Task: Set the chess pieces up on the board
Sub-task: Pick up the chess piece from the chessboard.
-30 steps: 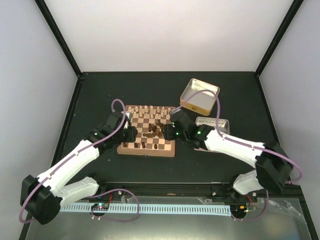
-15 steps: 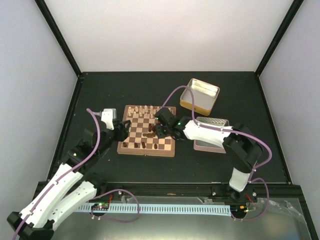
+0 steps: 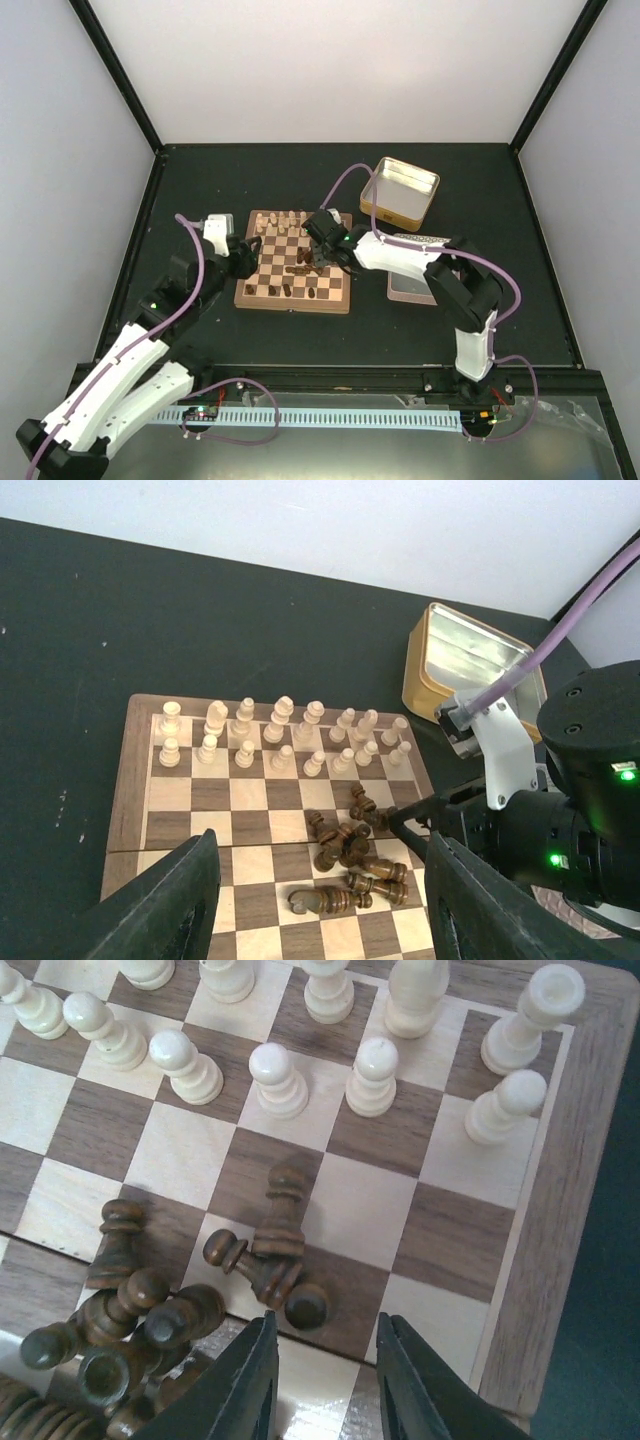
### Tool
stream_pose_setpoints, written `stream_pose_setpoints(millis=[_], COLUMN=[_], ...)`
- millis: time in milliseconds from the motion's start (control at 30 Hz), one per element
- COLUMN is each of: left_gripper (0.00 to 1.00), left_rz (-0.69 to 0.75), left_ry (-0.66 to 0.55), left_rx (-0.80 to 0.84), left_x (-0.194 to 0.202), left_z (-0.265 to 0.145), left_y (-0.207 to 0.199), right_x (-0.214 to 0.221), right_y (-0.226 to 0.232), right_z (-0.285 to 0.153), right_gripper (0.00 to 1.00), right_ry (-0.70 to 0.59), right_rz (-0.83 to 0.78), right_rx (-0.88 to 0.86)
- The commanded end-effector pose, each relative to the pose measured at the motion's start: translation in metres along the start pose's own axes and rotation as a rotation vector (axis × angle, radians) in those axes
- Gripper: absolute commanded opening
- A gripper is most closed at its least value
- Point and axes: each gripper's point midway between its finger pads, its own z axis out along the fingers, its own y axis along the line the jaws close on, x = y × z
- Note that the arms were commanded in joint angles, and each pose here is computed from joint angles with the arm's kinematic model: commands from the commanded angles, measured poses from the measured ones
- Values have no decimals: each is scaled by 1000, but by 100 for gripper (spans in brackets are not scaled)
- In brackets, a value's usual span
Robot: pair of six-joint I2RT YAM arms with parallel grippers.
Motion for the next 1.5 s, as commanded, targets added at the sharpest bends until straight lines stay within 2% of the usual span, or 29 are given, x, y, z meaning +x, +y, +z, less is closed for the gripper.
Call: stream_pose_setpoints(millis=[0, 167, 300, 567, 800, 1033, 1200, 1367, 1467], left_gripper=[58, 58, 57, 57, 57, 57, 59, 61, 61], left_rz=[8, 9, 9, 13, 13, 4, -58, -171, -199], left_ry=[-12, -10, -6, -1, 6, 26, 80, 191, 246], left_rx=[4, 0, -2, -2, -3, 16, 85, 194, 205], left_x=[-3, -2, -1, 0, 2, 6, 21, 47, 59], left_z=[4, 4, 4, 5, 6, 9, 16, 27, 34], left_y=[-1, 0, 1, 1, 1, -2, -12, -30, -33], right_x=[-16, -17, -16, -20, -7, 10, 15, 19, 16], right_y=[0, 3, 3, 1, -7, -3, 3, 14, 17], right_z=[6, 13, 17, 16, -6, -37, -44, -51, -56], right_gripper=[27, 23, 15, 9, 7, 7, 7, 7, 7], right_ry=[-41, -38, -41, -65, -42, -35, -59, -78, -96], right_rz=[-5, -14, -19, -44, -41, -51, -75, -81, -64], right_rx=[22, 16, 16, 29, 4, -119, -196, -291, -317])
